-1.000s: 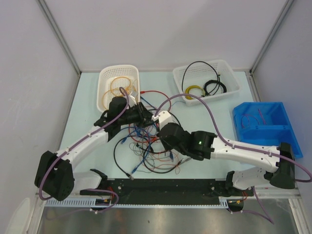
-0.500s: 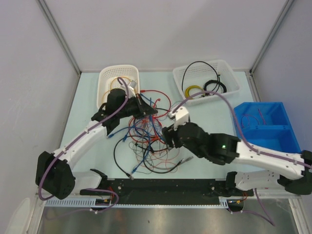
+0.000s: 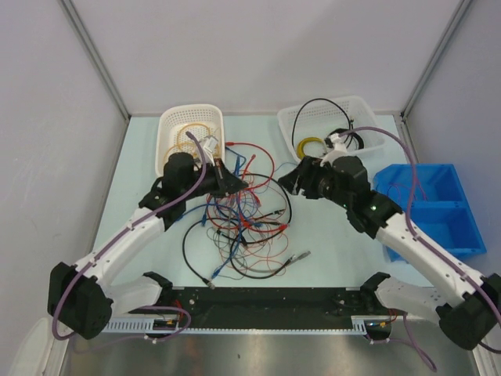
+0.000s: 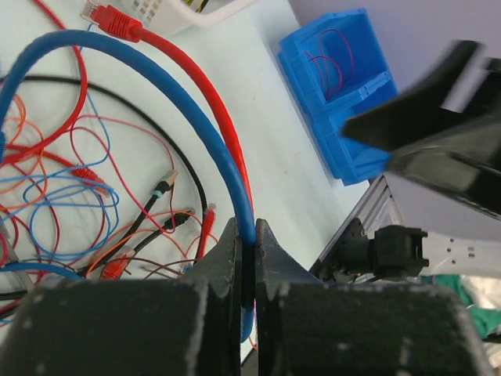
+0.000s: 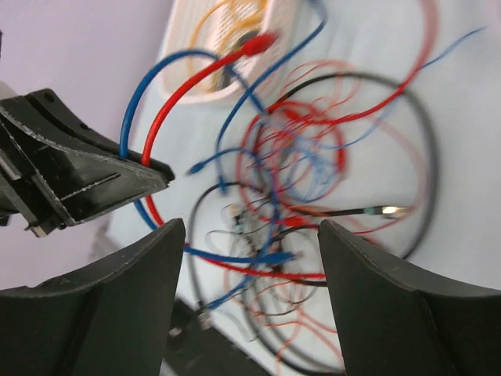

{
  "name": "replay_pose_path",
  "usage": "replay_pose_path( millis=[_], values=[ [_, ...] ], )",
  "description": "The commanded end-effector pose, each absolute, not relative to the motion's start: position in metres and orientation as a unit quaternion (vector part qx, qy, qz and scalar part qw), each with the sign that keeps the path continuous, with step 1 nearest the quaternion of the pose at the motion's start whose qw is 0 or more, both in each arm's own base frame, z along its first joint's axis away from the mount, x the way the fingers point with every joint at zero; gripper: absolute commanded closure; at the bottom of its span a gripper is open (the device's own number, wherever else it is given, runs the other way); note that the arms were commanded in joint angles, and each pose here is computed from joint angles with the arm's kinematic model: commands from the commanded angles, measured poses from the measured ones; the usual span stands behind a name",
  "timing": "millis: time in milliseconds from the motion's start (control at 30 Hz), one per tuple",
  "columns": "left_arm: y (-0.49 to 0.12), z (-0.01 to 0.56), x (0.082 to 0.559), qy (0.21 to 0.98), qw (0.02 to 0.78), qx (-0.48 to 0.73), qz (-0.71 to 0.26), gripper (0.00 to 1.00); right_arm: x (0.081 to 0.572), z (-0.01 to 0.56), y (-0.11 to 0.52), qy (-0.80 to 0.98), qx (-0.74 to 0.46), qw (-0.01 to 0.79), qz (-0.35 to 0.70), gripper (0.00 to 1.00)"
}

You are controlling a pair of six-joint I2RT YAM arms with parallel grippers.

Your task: Untangle the cables

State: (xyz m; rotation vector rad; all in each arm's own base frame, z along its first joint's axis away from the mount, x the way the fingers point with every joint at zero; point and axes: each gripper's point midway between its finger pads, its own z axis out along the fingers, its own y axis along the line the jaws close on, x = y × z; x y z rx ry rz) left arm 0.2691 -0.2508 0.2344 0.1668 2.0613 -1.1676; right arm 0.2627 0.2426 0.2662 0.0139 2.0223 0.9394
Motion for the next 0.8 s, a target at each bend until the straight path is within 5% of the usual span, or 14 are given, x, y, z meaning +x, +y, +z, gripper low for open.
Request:
replay_pose_path(
  millis=[0,433,767],
  values=[
    [-0.254,0.277,0.259,0.745,0.455,0.142,-0.467,1.00,0.240,0.315,0.301,0.745,-0.031,0.369,0.555,0.26],
    [-0.261,0.272,0.242,0.739,0.450,0.165,-0.473,1.00,0.251,0.335,0.345,0.687,-0.032,0.352,0.635,0.29],
    [-0.258,0.279,0.237,0.733,0.460,0.162,-0.474,1.00,0.267,0.300,0.352,0.720,-0.012,0.338,0.606,0.45]
  ],
)
